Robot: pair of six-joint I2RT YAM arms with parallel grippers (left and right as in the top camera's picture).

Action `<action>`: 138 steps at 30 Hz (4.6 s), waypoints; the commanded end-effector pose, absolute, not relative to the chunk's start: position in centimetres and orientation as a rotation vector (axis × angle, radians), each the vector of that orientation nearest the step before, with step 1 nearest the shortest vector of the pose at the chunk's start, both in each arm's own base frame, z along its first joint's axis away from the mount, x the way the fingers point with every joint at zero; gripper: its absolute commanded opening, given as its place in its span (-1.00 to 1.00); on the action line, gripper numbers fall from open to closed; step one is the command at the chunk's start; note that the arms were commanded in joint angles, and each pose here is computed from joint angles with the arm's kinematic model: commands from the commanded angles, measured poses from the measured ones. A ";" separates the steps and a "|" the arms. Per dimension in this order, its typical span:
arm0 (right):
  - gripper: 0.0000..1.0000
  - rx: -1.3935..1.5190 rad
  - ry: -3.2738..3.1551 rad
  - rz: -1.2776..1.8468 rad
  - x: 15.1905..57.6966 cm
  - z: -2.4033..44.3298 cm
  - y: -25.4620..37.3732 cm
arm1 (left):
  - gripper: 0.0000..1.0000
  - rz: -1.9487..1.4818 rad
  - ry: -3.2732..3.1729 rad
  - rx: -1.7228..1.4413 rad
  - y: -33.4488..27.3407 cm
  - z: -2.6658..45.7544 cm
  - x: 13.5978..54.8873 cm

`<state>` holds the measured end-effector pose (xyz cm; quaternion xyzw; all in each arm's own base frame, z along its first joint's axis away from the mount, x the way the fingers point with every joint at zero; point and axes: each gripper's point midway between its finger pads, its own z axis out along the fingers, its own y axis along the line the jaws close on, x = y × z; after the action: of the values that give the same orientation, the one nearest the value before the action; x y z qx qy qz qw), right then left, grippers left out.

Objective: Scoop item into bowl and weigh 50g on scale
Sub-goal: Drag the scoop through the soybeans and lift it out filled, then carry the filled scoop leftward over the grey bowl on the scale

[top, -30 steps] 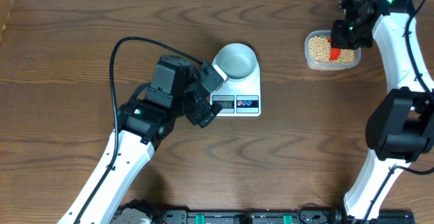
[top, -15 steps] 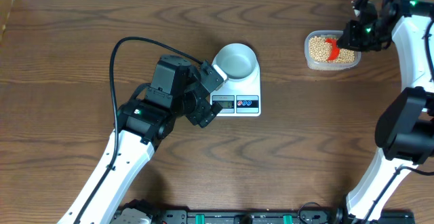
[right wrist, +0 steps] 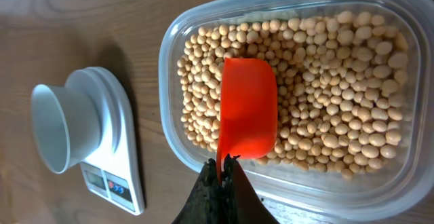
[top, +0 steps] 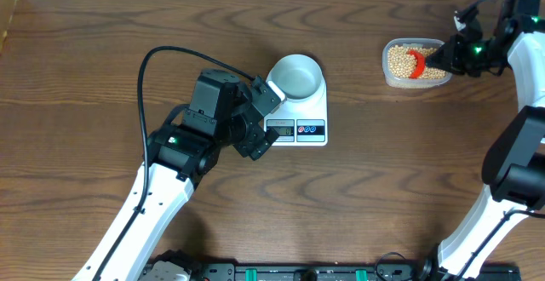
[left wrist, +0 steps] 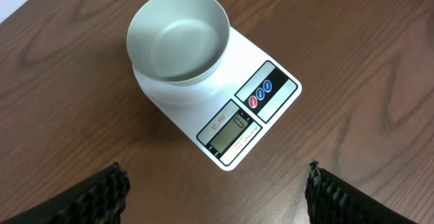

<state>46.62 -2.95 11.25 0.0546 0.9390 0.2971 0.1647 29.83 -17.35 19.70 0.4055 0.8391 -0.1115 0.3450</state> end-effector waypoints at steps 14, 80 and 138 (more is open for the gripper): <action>-0.97 0.153 2.587 1.022 46.8 12.3 -2.1 | 0.71 -0.299 2.166 1.064 -17.5 19.9 29.7; -0.97 0.060 2.182 1.534 47.0 19.4 0.2 | 0.71 -0.299 2.166 1.064 -17.5 19.9 29.7; -0.97 -0.393 2.333 1.608 44.4 18.1 17.2 | 0.71 -0.299 2.166 1.064 -17.5 19.9 29.7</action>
<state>44.78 15.86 18.98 -0.1199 0.8034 0.5642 0.1480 29.83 -17.35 19.70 0.4055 0.8391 -0.1115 0.3450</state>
